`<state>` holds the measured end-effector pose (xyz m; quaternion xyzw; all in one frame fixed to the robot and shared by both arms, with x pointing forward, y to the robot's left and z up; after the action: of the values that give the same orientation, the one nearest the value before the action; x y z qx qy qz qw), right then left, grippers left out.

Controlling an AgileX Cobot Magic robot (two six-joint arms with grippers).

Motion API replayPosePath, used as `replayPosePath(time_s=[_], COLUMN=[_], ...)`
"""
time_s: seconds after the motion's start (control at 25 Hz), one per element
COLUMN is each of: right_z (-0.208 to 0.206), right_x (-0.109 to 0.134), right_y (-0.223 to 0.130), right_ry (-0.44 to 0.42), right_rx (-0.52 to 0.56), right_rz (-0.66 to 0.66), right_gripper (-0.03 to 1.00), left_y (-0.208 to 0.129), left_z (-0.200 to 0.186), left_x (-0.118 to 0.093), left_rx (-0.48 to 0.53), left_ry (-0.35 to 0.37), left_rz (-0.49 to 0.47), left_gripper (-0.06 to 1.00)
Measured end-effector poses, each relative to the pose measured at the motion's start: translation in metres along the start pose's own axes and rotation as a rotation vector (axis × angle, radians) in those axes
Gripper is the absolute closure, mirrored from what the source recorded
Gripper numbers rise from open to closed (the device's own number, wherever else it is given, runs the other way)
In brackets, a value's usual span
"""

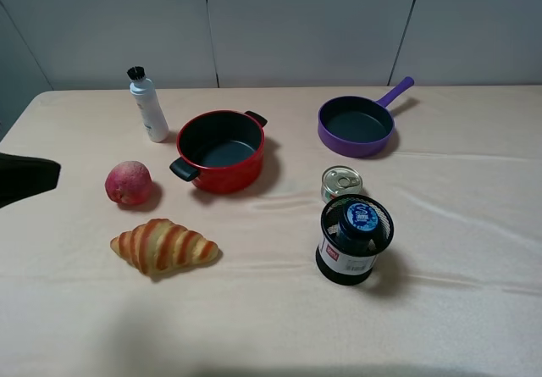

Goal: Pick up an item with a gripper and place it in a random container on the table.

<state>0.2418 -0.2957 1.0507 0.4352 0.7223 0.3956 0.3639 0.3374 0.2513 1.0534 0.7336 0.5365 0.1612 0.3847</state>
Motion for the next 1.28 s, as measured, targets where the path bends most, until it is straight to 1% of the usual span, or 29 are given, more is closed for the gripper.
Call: replayPosePath(time_s=[0.2,0.4,0.56,0.76,0.92,1.12,1.28], right_z=[0.0,0.0,0.0,0.0,0.0,0.0,0.0], right_x=[0.0,0.0,0.0,0.0,0.0,0.0,0.0], right_y=[0.0,0.0,0.0,0.0,0.0,0.0,0.0], right_ry=[0.0,0.0,0.0,0.0,0.0,0.0,0.0], right_rx=[0.0,0.0,0.0,0.0,0.0,0.0,0.0], right_rz=[0.0,0.0,0.0,0.0,0.0,0.0,0.0], right_gripper=[0.27,0.27,0.27,0.27,0.27,0.27,0.27], left_y=[-0.021,-0.043,-0.056,-0.07,-0.074,-0.085,-0.087], left_z=[-0.023,-0.043,-0.053,-0.052,-0.057,-0.067,-0.069], left_x=[0.003,0.001,-0.003,-0.004,-0.006,-0.011,-0.011], left_rx=[0.043,0.039,0.015,0.013,-0.031,-0.132,-0.138], left_ry=[0.053,0.101,0.119,0.122,0.125,0.129,0.129], left_rz=[-0.05,-0.086,-0.089,-0.086,-0.073,-0.042,-0.039], left_gripper=[-0.05,-0.05,-0.05,-0.05,-0.05,-0.05,-0.05])
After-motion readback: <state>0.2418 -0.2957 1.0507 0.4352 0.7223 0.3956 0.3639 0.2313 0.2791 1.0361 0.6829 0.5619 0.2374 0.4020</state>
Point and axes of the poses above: a point on each arm's last joint axis where the gripper is mounted, z pointing out along that axis toward the gripper, x along the wrist's bending axis when the last joint is at zero, y = z × x, the point moved 1 cm from there along z, pointing out along that axis toward the gripper, and after that the axes turned 11 degrees about -z, right-handed, at the moved point
